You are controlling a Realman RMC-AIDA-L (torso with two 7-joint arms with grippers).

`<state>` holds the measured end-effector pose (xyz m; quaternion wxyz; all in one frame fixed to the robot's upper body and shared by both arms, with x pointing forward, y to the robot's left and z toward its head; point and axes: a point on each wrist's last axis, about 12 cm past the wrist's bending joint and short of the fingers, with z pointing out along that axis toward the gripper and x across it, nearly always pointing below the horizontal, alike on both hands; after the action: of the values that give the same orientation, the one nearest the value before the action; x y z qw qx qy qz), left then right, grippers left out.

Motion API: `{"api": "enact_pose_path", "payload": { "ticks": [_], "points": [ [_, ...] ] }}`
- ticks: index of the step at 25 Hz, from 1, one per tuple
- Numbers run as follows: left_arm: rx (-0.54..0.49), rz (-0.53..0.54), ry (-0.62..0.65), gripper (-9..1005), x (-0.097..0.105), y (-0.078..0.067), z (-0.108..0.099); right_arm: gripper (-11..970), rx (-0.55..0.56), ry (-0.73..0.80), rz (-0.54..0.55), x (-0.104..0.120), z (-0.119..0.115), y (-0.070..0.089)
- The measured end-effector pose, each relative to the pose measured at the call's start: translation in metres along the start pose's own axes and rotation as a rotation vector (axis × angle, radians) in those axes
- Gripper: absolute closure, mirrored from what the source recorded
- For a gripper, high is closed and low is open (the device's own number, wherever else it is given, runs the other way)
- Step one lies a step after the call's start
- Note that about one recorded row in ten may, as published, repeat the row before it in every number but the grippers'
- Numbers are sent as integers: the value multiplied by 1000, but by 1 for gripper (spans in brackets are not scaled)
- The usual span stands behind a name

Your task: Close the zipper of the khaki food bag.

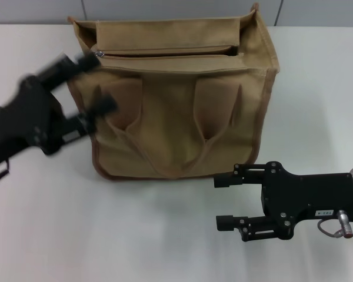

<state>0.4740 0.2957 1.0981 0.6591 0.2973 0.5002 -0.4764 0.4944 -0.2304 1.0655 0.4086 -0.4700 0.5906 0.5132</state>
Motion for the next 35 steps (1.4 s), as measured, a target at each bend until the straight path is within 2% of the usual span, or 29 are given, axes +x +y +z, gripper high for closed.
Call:
{"api": "enact_pose_path", "payload": {
  "ticks": [2, 3, 5, 7, 8, 9, 11, 14, 20, 24, 27, 35],
  "points": [
    [-127, 43, -38, 224, -3, 7, -9, 243, 1, 0, 3, 0, 0, 0],
    [-127, 43, -38, 224, -3, 7, -9, 243, 1, 0, 3, 0, 0, 0],
    [-215, 64, -40, 225, -3, 13, -16, 244, 1, 0, 4, 1, 0, 0],
    [-301, 79, -24, 226, -2, 19, -24, 244, 1, 0, 5, 1, 0, 0],
    [-301, 79, -24, 226, -2, 19, -24, 244, 1, 0, 5, 1, 0, 0],
    [-382, 107, 36, 226, -1, 26, -37, 245, 1, 0, 5, 1, 0, 0],
    [-394, 114, 55, 227, -1, 28, -40, 245, 2, 0, 5, 1, -1, 0],
    [-414, 136, 155, 228, -4, 35, -54, 246, 1, 1, 4, 0, -1, 0],
    [-400, 128, 271, 230, -5, 41, -65, 248, 1, 1, 5, 0, -1, 0],
    [-354, 119, 322, 231, 0, 41, -60, 249, 2, 1, 7, 0, -1, 0],
    [-311, 118, 364, 232, 6, 44, -48, 250, 2, 1, 8, 0, -1, 0],
    [-318, 196, 412, 235, 15, 53, -34, 252, 4, 2, 14, 0, -2, 0]
  ]
}}
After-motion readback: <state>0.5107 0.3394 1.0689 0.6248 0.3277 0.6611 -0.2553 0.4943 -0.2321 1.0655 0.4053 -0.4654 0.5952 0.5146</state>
